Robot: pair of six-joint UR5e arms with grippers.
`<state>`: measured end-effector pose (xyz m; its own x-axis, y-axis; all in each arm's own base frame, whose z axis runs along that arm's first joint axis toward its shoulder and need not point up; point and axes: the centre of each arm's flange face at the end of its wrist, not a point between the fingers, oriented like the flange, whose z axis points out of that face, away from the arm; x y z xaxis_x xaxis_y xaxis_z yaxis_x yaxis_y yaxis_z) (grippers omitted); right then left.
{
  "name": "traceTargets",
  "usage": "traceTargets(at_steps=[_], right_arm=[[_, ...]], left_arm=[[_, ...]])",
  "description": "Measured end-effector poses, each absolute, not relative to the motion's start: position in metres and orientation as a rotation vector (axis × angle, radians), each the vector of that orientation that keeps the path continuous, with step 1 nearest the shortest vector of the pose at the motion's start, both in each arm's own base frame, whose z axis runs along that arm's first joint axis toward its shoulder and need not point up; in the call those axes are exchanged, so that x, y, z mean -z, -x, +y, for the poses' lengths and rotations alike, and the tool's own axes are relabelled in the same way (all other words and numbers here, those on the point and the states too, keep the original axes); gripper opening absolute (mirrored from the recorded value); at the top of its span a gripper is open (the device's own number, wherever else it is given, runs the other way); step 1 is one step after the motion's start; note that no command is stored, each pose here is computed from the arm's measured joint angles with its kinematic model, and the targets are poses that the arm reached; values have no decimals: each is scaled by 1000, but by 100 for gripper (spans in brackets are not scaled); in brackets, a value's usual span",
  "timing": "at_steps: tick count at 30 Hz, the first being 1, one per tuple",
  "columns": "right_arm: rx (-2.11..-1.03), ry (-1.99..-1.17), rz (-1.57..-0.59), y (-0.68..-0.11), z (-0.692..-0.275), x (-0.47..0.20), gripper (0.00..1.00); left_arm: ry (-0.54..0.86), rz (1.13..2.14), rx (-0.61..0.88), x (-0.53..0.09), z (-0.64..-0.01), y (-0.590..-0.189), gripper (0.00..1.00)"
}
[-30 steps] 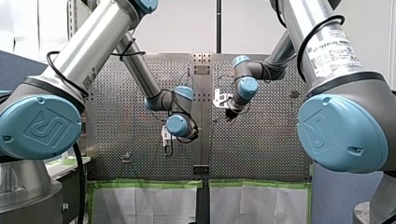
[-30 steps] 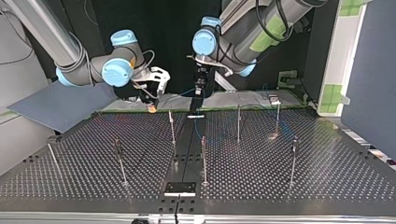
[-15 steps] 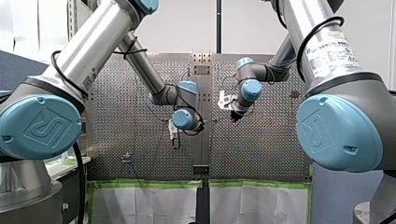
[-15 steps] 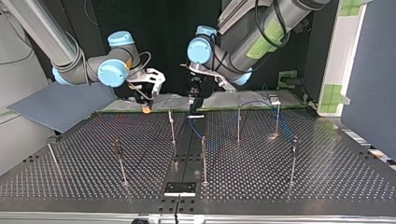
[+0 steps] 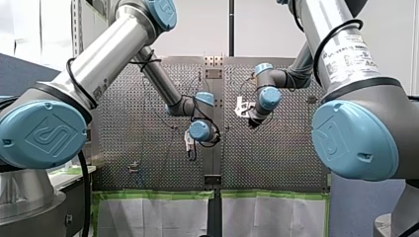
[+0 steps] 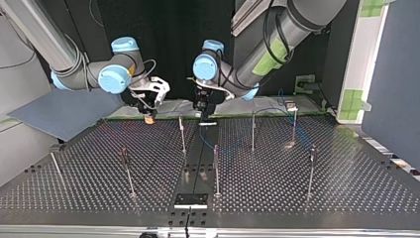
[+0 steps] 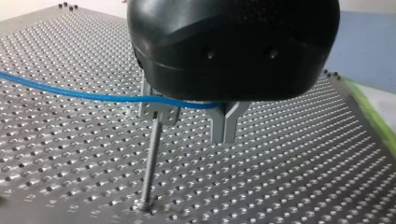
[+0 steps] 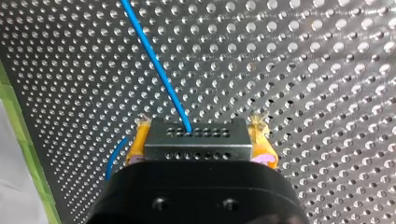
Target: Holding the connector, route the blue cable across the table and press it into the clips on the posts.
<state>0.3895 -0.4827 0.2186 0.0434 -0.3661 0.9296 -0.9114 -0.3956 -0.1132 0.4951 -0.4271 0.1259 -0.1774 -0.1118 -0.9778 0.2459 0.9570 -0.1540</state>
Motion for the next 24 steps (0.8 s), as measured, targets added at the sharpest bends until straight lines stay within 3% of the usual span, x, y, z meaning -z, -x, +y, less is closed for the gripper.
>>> traceTargets(at_steps=[24], right_arm=[[-1393,-1695,-1305,-363,-523,-207,0]], left_arm=[[-59,1678,316,-167,-416,-551,3]])
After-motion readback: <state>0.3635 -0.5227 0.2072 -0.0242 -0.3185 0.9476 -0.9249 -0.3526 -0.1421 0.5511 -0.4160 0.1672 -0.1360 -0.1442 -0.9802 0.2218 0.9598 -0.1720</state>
